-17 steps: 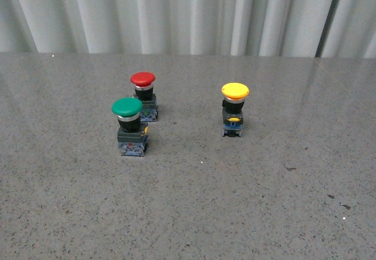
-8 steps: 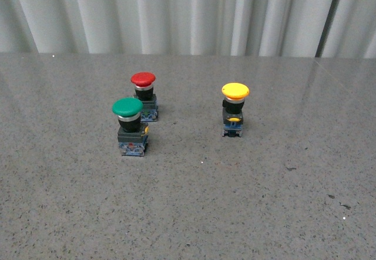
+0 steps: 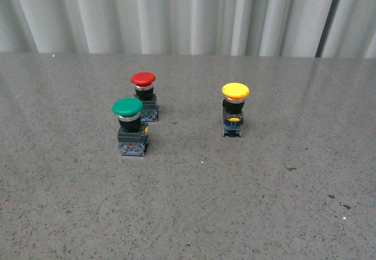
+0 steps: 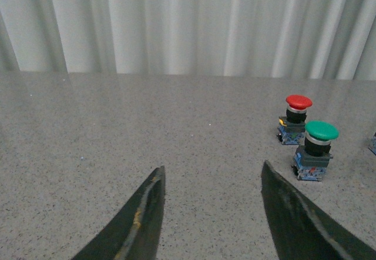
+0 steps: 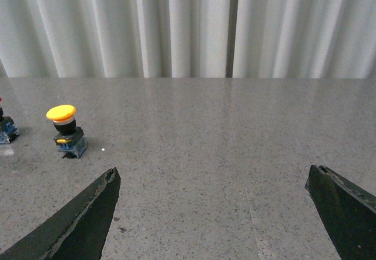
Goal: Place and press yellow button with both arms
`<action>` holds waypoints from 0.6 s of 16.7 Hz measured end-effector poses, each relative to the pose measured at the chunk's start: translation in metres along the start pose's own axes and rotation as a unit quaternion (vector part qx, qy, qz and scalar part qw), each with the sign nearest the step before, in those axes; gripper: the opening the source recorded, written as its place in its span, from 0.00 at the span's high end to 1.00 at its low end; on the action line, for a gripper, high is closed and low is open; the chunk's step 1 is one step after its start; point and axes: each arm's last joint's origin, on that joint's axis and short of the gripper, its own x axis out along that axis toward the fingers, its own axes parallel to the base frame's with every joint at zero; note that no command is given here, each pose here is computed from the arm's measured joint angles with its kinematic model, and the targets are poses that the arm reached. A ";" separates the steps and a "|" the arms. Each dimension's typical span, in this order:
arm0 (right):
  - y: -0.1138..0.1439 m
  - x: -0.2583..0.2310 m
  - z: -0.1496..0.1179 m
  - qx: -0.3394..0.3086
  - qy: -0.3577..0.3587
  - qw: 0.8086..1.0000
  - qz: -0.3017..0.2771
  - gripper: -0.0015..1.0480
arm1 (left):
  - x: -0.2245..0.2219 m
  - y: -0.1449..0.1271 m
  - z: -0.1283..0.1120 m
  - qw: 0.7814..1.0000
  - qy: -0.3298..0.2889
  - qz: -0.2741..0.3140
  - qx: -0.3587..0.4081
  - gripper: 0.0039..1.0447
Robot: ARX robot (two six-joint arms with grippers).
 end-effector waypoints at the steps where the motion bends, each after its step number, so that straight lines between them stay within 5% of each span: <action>1: 0.000 0.000 0.000 0.000 0.000 1.000 0.000 0.06 | 0.000 0.000 0.000 1.000 0.000 0.000 0.000 0.46; 4: 0.009 0.017 0.023 0.006 -0.026 1.000 0.009 0.06 | 0.000 0.000 0.000 1.000 0.000 0.000 0.000 0.17; 5: 0.035 0.067 0.083 -0.002 -0.093 0.994 0.061 0.06 | 0.000 0.000 0.000 1.000 0.000 0.000 0.000 0.06; 6: 0.081 0.135 0.098 -0.017 -0.042 0.991 0.125 0.06 | 0.000 0.000 0.000 1.000 0.000 0.000 0.000 0.06; 10: 0.146 0.189 0.075 -0.050 0.061 0.980 0.186 0.06 | 0.000 0.000 0.000 1.000 0.000 0.000 0.000 0.06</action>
